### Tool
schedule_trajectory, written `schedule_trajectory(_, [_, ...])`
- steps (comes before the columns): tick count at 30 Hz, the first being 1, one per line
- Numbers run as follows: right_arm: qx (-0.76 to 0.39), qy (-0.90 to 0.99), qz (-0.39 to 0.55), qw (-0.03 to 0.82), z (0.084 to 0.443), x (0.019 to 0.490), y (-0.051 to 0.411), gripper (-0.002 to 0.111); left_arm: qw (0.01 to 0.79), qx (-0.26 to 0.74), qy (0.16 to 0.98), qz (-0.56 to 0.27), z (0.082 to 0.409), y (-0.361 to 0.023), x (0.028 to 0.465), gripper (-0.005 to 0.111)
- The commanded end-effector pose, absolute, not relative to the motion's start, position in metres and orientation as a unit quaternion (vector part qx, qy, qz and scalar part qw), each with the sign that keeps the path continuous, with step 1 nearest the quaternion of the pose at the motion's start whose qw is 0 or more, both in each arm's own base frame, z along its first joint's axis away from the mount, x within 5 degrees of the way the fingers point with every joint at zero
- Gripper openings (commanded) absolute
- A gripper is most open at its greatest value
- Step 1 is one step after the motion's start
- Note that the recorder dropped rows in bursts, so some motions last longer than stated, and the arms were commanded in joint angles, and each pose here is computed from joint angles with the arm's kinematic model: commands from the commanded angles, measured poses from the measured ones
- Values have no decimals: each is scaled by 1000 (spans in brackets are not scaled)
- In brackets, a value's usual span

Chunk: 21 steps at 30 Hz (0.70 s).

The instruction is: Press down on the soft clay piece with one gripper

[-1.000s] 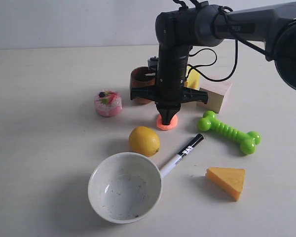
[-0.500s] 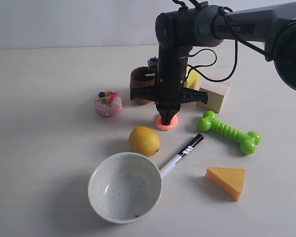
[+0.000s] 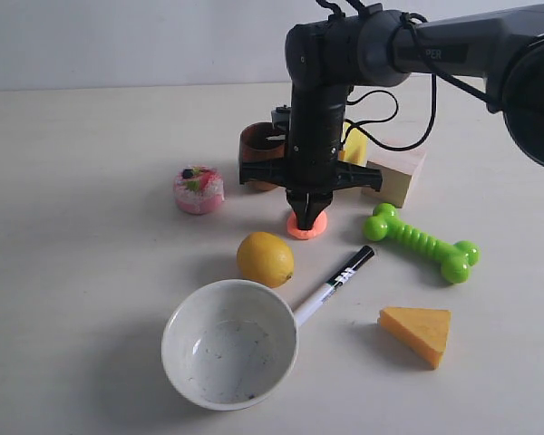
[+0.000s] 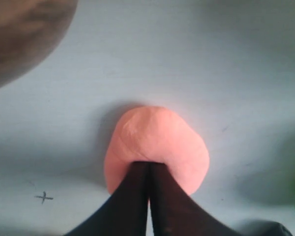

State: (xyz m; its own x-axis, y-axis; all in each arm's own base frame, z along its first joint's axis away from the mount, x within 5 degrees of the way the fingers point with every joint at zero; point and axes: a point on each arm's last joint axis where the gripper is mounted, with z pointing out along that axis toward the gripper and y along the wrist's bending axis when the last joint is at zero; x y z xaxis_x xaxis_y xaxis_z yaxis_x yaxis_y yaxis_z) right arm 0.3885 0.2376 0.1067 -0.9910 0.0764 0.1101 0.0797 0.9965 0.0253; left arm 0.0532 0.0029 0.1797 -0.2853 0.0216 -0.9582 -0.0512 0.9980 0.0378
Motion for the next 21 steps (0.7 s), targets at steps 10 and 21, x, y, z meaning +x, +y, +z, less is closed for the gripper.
schedule_trajectory(10, [-38,-997,-2,72,78,386,237,22,604,-8,797,28,181,3,53,0])
schedule_trajectory(21, [-34,-998,0,62,82,388,237,29,604,-8,797,28,181,3,53,0])
